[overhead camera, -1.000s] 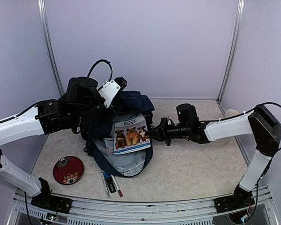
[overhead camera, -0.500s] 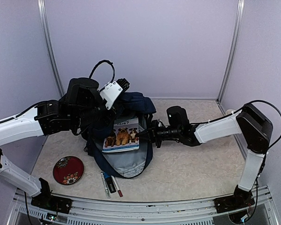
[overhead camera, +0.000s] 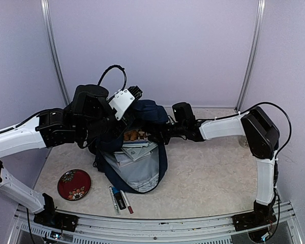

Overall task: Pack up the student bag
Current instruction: Adjust the book in the largest pocket of the bag, then pick up the largest pocket of the bag from the student bag.

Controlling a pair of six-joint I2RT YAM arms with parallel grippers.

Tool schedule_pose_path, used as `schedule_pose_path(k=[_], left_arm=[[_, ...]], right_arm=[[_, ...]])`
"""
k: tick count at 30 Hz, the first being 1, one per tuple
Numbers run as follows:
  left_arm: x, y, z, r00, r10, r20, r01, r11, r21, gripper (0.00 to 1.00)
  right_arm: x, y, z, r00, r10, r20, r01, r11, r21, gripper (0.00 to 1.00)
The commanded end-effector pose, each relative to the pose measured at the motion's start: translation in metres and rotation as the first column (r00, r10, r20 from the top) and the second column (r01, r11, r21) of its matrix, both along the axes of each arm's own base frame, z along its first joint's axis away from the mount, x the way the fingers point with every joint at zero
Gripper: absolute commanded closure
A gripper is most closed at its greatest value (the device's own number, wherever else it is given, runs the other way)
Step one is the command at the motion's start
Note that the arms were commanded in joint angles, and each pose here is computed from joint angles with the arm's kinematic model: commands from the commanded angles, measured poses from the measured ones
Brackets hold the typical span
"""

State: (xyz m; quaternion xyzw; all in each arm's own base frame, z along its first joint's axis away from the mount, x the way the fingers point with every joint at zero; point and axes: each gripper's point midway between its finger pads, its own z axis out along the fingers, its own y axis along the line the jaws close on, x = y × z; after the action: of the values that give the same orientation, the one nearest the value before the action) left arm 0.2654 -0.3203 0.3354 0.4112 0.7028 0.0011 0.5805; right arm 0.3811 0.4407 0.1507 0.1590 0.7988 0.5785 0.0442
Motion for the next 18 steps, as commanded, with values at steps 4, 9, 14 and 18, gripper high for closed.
schedule_pose_path(k=[4, 9, 14, 18], left_arm=[[-0.003, -0.008, 0.036, 0.999, -0.029, 0.017, 0.033, 0.969, -0.245, 1.0], [-0.003, -0.007, 0.02, 0.998, -0.052, -0.031, 0.042, 0.96, -0.275, 1.0], [-0.002, -0.007, 0.014, 0.997, -0.05, -0.05, 0.035, 0.963, -0.266, 1.0], [-0.004, -0.006, 0.013, 0.997, -0.054, -0.059, 0.036, 0.964, -0.264, 1.0]], right_arm=[[-0.026, -0.037, 0.041, 0.968, 0.03, 0.25, -0.023, 0.999, -0.031, 0.46], [-0.051, -0.058, 0.07, 0.893, 0.099, 0.439, -0.059, 0.993, -0.104, 0.46], [-0.06, -0.097, 0.057, 0.84, 0.111, 0.531, 0.07, 0.949, -0.309, 0.48], [-0.066, -0.1, 0.049, 0.805, 0.151, 0.573, 0.104, 0.916, -0.387, 0.45]])
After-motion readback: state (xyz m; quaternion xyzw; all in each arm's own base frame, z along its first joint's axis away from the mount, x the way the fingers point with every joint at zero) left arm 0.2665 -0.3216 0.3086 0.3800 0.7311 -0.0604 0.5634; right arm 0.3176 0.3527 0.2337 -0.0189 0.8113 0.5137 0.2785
